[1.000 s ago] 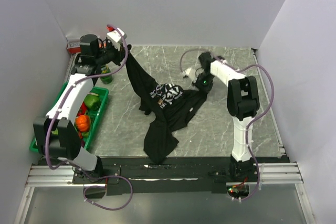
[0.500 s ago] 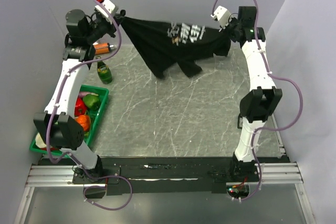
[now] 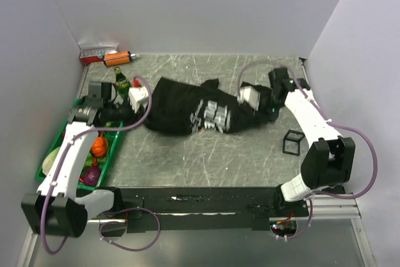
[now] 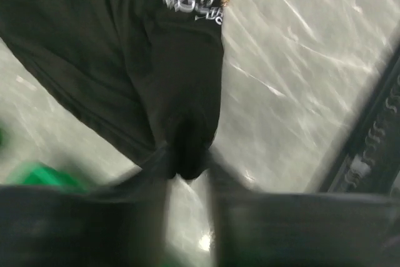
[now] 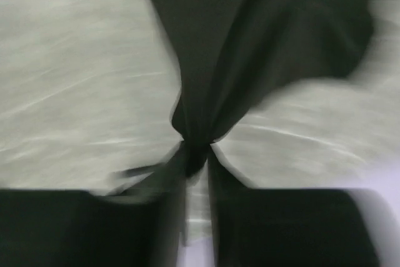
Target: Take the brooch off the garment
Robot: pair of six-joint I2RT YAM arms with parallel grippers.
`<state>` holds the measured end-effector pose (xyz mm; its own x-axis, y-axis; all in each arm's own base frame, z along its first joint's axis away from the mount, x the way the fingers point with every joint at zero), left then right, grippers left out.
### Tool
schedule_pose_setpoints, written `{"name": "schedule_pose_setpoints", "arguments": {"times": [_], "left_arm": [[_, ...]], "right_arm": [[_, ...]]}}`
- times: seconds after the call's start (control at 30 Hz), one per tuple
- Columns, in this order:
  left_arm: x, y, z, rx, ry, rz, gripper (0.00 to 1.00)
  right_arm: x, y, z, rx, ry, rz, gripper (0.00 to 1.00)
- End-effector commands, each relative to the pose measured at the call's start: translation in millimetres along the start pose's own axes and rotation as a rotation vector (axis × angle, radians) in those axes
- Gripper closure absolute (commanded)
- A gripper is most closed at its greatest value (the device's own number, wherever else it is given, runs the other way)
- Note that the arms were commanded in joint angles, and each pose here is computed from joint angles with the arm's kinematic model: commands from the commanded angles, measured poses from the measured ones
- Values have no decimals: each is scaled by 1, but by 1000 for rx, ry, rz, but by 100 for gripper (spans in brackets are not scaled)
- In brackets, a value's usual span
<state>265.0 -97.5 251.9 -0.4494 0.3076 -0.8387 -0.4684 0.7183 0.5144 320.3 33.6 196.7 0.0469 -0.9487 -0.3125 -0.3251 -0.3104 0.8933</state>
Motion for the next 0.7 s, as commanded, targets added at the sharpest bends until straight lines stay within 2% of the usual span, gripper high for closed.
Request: {"name": "schedule_pose_setpoints", "arguments": {"times": [0.0, 0.03, 0.07, 0.1, 0.13, 0.17, 0.2, 0.23, 0.27, 0.33, 0.37, 0.47, 0.67], "left_arm": [[37, 35, -37, 29, -90, 116, 47], [33, 37, -36, 17, -110, 104, 35], [30, 36, -34, 21, -131, 98, 24], [25, 33, -31, 21, -133, 86, 22], [9, 29, -22, -2, -159, 35, 21], [3, 18, -11, -10, -79, 26, 21], [-6, 11, -2, -29, -45, 6, 22], [-29, 7, 12, -68, -58, -64, 23], [-32, -7, 25, -79, 43, -59, 25], [-62, -15, 43, -112, 60, -144, 26], [-65, -25, 51, -114, 146, -153, 27], [-91, -35, 65, -117, 202, -245, 27], [-105, -40, 75, -133, 240, -296, 28]], "right_arm": [[-13, 17, 82, -247, 13, -127, 57], [-17, 20, 77, -211, -34, -188, 48], [-22, 30, 61, -145, -49, -222, 44], [-22, 28, 41, -96, -77, -255, 41], [-26, 29, 26, -75, -165, -289, 39], [-24, 46, -8, 20, -204, -303, 39], [-15, 28, -29, -3, -280, -295, 39], [-8, 26, -53, 53, -380, -269, 39], [-2, 36, -83, 137, -424, -259, 40], [17, 7, -114, 173, -542, -214, 40], [25, 7, -129, 220, -556, -173, 41], [56, -44, -152, 217, -632, -81, 42], [87, -93, -180, 231, -721, 7, 44]]}}
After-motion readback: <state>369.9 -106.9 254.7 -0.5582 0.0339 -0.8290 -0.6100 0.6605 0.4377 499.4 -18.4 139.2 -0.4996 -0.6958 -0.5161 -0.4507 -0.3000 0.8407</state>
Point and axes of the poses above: each gripper's point midway between its finger pads, its own y axis back along the fingers, its own z axis along the line the jaws close on, x = y × z, the point moved 4 cm from there along y, back along the fingers, and after that the axes turned 15 degrees about y, right-handed, at the moved point
